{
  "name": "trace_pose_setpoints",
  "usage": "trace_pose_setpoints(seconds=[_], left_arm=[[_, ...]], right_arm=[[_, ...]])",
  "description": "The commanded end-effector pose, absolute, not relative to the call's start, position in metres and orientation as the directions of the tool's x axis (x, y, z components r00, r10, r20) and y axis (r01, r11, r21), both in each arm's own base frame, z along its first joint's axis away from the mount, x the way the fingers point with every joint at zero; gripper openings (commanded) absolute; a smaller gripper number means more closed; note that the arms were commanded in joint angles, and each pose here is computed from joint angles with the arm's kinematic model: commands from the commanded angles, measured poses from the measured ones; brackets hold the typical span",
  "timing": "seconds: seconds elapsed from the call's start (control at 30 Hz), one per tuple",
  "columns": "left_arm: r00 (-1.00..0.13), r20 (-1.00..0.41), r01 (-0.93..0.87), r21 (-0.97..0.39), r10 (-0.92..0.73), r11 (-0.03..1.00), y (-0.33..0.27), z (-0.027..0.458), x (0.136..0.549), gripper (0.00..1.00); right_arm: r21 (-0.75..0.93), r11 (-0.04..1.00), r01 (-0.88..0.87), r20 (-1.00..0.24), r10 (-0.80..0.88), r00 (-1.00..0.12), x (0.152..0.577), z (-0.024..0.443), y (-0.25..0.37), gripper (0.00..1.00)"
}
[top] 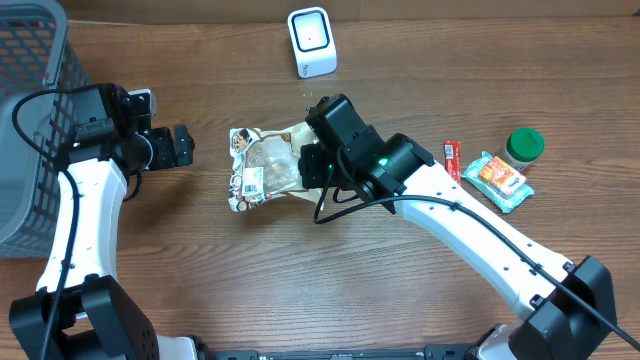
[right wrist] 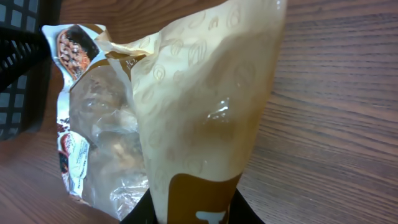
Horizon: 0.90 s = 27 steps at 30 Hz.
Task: Scan the item barcode
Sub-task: 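Carry the bread bag up toward the white scanner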
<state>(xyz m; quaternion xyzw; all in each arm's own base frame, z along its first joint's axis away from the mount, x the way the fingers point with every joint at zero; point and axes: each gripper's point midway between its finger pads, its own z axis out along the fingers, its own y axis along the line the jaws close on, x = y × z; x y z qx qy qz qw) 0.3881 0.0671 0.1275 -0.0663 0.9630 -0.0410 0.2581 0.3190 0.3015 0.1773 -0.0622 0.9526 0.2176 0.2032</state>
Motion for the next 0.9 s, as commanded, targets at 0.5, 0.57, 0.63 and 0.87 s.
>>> trace_pose_setpoints(seconds=[0.5,0.57,0.63,0.87], left_arm=[[-0.853,-0.504,-0.089,-0.113,-0.134,0.99,0.066,0.131,0.393,1.0],[-0.853,-0.504,-0.089,-0.113,-0.134,0.99,0.066,0.131,0.393,0.99],[-0.853,-0.504,-0.089,-0.113,-0.134,0.99,0.066,0.131,0.393,1.0],[-0.853,-0.504,-0.089,-0.113,-0.134,0.99,0.066,0.131,0.393,0.99]], right_arm=[[0.423,0.873,-0.241,-0.472,-0.015,-0.881,0.325,0.202,0.308,0.04],[0.429,0.869,-0.246,-0.483,-0.01,-0.876,0.327,0.205,0.31,0.04],[0.443,0.859,-0.258,-0.506,0.002,-0.862,0.332,0.21,0.315,0.04],[0.48,0.799,-0.363,-0.645,0.041,-0.763,0.356,0.247,0.335,0.04]])
